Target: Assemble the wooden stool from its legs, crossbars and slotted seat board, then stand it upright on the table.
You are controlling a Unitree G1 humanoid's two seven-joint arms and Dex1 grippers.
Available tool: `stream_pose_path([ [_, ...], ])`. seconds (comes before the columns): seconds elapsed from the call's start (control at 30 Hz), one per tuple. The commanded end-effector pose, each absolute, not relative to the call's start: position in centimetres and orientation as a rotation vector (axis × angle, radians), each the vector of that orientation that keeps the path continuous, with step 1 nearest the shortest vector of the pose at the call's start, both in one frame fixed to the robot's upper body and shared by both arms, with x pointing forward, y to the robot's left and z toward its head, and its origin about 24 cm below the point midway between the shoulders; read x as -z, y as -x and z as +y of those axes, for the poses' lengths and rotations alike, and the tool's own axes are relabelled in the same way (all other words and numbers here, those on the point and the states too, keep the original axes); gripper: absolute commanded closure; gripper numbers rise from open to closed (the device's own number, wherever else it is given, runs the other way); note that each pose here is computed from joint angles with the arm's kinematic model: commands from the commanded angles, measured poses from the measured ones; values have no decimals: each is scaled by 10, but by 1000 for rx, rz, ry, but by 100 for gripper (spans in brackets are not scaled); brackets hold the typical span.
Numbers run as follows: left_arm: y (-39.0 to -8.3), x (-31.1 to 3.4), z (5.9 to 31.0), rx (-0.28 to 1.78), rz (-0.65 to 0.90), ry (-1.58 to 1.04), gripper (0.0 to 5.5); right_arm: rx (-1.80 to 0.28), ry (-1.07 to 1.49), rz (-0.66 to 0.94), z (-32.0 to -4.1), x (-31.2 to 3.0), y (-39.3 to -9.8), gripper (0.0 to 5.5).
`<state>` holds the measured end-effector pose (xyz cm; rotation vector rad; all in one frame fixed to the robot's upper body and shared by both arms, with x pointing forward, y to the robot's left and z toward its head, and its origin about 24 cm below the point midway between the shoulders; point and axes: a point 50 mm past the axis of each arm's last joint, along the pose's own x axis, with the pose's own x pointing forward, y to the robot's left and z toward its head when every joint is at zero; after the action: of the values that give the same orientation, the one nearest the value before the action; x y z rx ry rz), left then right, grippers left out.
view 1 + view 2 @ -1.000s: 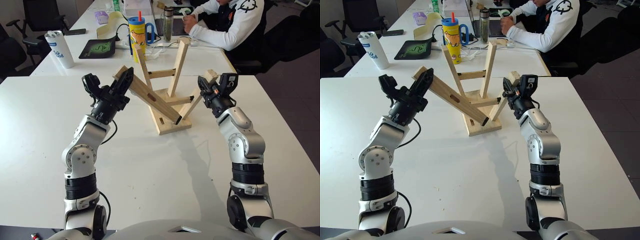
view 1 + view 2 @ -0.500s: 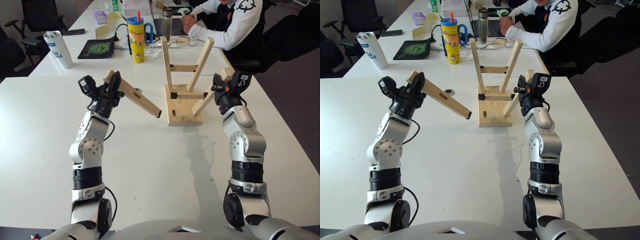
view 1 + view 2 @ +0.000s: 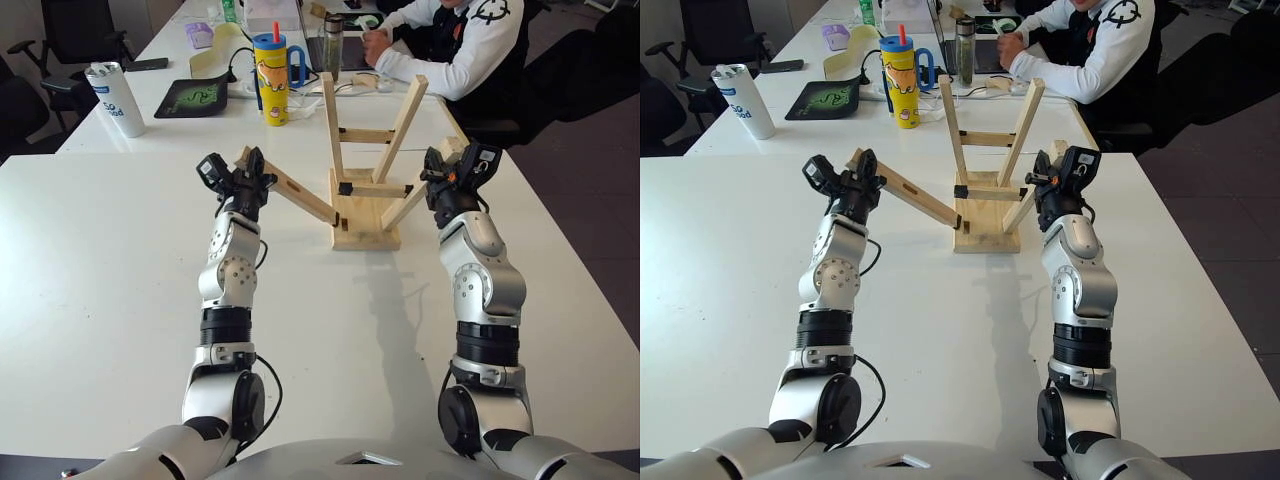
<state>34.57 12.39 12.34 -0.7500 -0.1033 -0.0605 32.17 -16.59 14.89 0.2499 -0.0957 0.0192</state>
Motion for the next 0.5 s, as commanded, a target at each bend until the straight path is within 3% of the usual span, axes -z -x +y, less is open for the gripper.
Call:
stream_pose_path([
  [0.03,-342,-107,113,40,-21,809,447,-18,-277,-39,-163,-137,-320,447],
  [0.5,-318,-93,106,-26,108,805,447,-9,-261,-41,-165,-137,-319,447],
])
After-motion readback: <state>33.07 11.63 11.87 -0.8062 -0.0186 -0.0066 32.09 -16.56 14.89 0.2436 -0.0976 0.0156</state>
